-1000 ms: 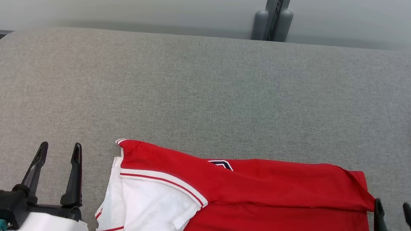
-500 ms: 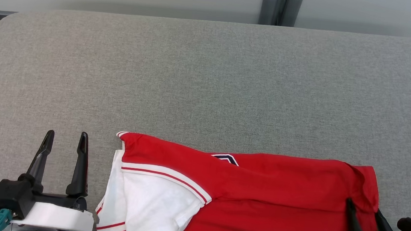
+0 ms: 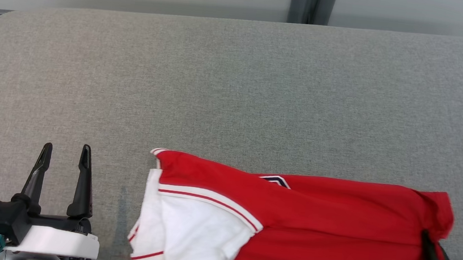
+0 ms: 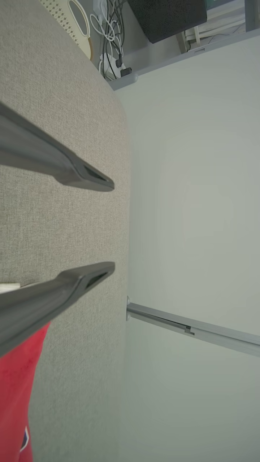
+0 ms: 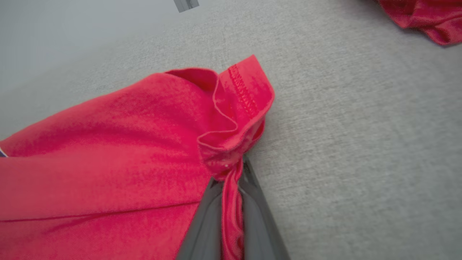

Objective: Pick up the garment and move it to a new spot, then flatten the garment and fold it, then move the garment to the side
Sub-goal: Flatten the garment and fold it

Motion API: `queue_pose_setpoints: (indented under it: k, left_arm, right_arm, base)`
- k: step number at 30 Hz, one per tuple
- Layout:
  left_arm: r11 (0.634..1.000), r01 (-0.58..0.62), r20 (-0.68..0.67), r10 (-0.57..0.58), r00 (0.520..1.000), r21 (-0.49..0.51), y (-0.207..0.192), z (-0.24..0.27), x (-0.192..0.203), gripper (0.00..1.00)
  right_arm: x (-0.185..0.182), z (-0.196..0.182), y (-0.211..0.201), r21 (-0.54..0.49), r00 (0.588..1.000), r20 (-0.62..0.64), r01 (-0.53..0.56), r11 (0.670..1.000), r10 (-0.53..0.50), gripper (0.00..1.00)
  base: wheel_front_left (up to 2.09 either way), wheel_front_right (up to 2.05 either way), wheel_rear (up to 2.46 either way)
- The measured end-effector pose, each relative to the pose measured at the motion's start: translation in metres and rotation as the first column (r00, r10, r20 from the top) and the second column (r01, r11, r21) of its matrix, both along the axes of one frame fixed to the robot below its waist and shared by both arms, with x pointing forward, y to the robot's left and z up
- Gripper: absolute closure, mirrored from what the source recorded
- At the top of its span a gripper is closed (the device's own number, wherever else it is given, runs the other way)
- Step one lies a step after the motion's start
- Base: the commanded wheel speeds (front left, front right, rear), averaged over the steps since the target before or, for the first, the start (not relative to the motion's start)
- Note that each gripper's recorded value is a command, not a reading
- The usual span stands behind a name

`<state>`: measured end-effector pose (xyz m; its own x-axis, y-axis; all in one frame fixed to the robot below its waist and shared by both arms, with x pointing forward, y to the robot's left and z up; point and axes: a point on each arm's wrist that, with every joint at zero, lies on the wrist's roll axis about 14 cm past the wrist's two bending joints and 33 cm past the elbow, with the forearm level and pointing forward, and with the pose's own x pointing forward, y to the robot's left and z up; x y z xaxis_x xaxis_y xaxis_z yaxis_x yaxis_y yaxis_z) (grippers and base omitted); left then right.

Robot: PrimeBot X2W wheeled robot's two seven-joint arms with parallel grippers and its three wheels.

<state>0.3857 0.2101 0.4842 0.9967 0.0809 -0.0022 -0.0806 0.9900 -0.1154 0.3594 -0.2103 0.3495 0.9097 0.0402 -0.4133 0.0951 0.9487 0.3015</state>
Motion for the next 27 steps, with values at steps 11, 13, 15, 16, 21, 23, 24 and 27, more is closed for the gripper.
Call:
queue_pose_setpoints:
  k: [11, 13, 15, 16, 21, 23, 24, 27]
  left_arm:
    - [1.000, 0.010, 0.012, -0.010, 1.000, -0.007, -0.005, 0.003, 0.003, 0.00]
    - [1.000, 0.013, 0.013, -0.013, 1.000, -0.008, -0.006, 0.003, 0.002, 0.00]
    - [1.000, 0.014, 0.010, -0.014, 1.000, -0.008, -0.007, 0.002, 0.001, 0.00]
    - [1.000, 0.014, 0.013, -0.014, 1.000, -0.008, -0.007, 0.003, 0.001, 0.00]
    - [1.000, 0.026, 0.022, -0.026, 0.999, -0.009, -0.011, 0.006, 0.004, 0.00]
    - [1.000, 0.030, 0.020, -0.029, 0.999, -0.010, -0.013, 0.005, 0.004, 0.00]
    - [0.999, 0.032, 0.019, -0.032, 0.999, -0.010, -0.013, 0.005, 0.004, 0.00]
    - [0.999, 0.038, 0.021, -0.038, 0.999, -0.010, -0.015, 0.005, 0.003, 0.00]
  right_arm:
    - [-0.017, 0.025, -0.081, -0.114, 0.987, 0.058, 0.154, 0.981, -0.148, 1.00]
    - [-0.010, 0.036, -0.071, -0.107, 0.989, 0.098, 0.122, 0.987, -0.112, 1.00]
    - [0.000, 0.053, -0.053, -0.081, 0.985, 0.161, 0.083, 0.993, -0.069, 1.00]
    - [0.006, 0.064, -0.043, -0.075, 0.980, 0.197, 0.053, 0.996, -0.038, 1.00]
    - [0.022, 0.114, 0.009, -0.061, 0.943, 0.315, -0.091, 0.994, 0.106, 1.00]
    - [0.024, 0.130, 0.035, -0.054, 0.924, 0.345, -0.158, 0.986, 0.167, 1.00]
    - [0.025, 0.136, 0.050, -0.046, 0.916, 0.349, -0.195, 0.980, 0.199, 1.00]
    - [0.026, 0.153, 0.094, -0.015, 0.881, 0.381, -0.298, 0.954, 0.281, 1.00]
  base:
    - [0.00, 0.00, 0.00]
    - [0.00, 0.00, 0.00]
    - [0.00, 0.00, 0.00]
    - [0.00, 0.00, 0.00]
    - [0.00, 0.00, 0.00]
    - [0.00, 0.00, 0.00]
    - [0.00, 0.00, 0.00]
    - [0.00, 0.00, 0.00]
